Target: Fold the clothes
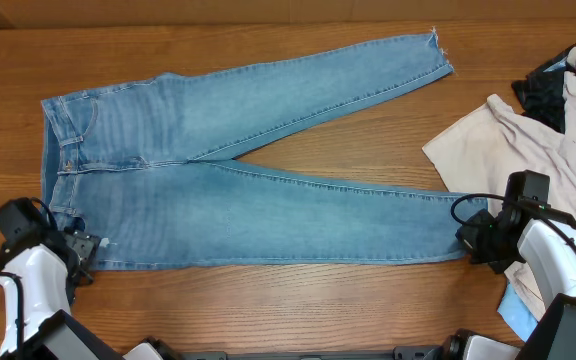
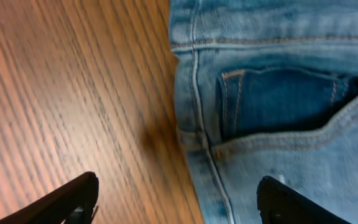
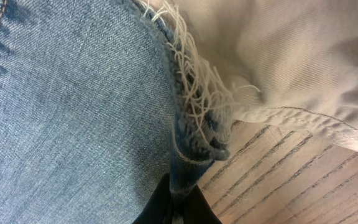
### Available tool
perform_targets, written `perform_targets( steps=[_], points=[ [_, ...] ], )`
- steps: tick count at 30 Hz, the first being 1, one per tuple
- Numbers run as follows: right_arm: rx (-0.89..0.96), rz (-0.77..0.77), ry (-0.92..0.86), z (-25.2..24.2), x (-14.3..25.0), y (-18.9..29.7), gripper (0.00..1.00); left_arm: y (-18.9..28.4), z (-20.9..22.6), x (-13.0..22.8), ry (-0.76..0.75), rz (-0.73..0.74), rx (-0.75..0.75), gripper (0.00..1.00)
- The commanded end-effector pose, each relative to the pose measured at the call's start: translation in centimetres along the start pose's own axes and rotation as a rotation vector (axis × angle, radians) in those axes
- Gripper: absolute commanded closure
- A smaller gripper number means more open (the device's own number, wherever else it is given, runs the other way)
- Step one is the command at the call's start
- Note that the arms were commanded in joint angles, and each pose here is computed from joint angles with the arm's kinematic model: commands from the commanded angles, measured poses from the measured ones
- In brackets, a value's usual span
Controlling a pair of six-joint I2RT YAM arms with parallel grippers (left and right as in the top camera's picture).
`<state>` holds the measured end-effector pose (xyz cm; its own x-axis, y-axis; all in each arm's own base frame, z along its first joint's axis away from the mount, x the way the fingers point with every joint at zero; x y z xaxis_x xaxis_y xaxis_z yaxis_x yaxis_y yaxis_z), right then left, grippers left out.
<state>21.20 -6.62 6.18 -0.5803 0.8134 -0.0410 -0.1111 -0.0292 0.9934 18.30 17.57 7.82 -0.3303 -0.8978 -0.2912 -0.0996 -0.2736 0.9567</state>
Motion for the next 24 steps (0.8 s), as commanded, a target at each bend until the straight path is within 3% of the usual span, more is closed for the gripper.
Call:
perform_targets(
  steps=[1,9,22,24],
  points=[
    [0.000,-0.021,0.009,-0.1,-0.2,0.3,0.96,-0.3,0.4,-0.4,0.047,-0.058,-0.012,0.18],
    [-0.011,-0.013,0.009,0.0,-0.1,0.3,0.96,-0.6,0.0,-1.7,0.062,-0.138,0.013,0.34],
    [-0.011,-0.013,0.009,0.0,-0.1,0.3,0.96,-3.4,-0.1,-1.6,0.051,-0.105,-0.035,0.36],
    [-0.012,-0.013,0.009,0.0,-0.1,0.3,0.96,-3.8,-0.2,-1.6,0.033,-0.107,-0.034,0.41]
  ],
)
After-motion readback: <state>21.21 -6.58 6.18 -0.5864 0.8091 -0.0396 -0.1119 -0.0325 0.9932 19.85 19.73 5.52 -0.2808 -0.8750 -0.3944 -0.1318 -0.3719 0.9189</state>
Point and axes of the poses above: each gripper's point midway between its finger pads, its own y axis back along the fingers, its own z axis along the line the jaws close on, x = y × z, the point moved 5 cm from there along y, back along the fingers, and after that the axes turned 4 degrees about -y, right-handed, at the moved point
